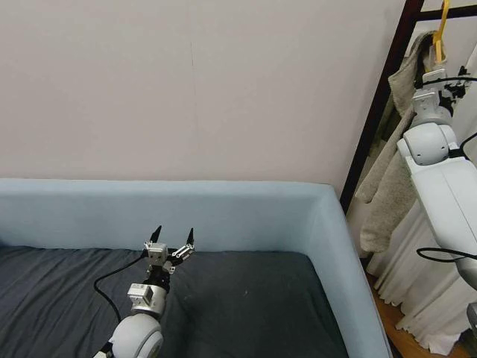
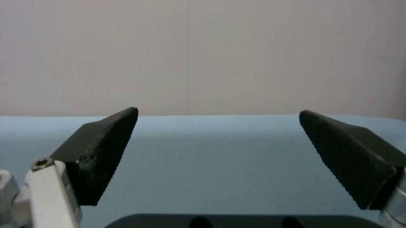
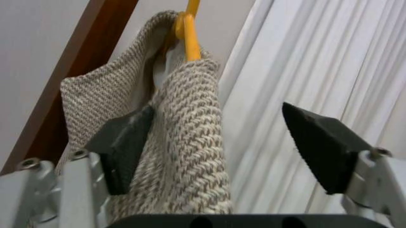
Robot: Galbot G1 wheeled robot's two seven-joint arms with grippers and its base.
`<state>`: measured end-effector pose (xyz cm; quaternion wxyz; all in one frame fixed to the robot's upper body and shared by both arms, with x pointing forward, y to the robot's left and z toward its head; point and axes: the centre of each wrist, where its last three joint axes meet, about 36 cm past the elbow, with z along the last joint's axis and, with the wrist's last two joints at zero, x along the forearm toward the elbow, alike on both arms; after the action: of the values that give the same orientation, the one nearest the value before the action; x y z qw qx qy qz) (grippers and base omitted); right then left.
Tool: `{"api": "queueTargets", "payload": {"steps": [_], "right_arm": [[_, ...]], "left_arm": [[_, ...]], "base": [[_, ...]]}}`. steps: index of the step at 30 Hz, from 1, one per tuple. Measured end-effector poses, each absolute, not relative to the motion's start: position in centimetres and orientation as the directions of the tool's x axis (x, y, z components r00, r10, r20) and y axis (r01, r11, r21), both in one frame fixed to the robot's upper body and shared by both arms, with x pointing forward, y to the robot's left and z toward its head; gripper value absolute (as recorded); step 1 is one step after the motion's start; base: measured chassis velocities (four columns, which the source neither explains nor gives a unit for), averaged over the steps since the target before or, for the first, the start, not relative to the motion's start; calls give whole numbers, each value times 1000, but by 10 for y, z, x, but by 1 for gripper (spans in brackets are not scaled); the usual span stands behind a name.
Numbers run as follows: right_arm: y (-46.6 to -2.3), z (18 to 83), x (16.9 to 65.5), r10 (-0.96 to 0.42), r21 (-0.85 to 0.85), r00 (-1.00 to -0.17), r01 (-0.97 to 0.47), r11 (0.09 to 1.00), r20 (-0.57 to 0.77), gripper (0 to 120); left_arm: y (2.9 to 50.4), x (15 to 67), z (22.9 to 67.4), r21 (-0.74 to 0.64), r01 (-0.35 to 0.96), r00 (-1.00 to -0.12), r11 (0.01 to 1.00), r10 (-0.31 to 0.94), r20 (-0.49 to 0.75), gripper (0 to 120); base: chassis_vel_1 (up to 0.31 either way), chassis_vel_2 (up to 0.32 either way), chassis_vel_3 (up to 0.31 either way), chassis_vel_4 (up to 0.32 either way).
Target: Pick up the clothes from the sofa and hang them on the clothes hanger.
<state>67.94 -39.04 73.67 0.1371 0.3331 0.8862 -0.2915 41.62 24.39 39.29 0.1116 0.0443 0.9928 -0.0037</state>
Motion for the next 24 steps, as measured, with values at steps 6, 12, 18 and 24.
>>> {"api": "queueTargets", "payload": {"steps": [6, 12, 18, 24], "right_arm": [[-385, 740, 678, 496, -416, -741, 668, 617, -453, 99], [-381, 743, 676, 485, -410, -740, 666, 623, -465, 100], [-376, 753, 662, 433, -354, -739, 644, 678, -516, 100], [-353, 773, 605, 218, -184, -829, 356, 916, -516, 100]], "left_arm": [[243, 417, 391, 2, 87, -972, 996, 86, -218, 100], [242, 420, 390, 0, 88, -972, 996, 86, -218, 100], [241, 421, 391, -1, 89, -971, 996, 87, -221, 100], [240, 419, 390, -15, 80, -973, 997, 75, -219, 100]], "base": [[0, 0, 0, 0], [0, 0, 0, 0], [0, 0, 0, 0], [0, 0, 0, 0]]}}
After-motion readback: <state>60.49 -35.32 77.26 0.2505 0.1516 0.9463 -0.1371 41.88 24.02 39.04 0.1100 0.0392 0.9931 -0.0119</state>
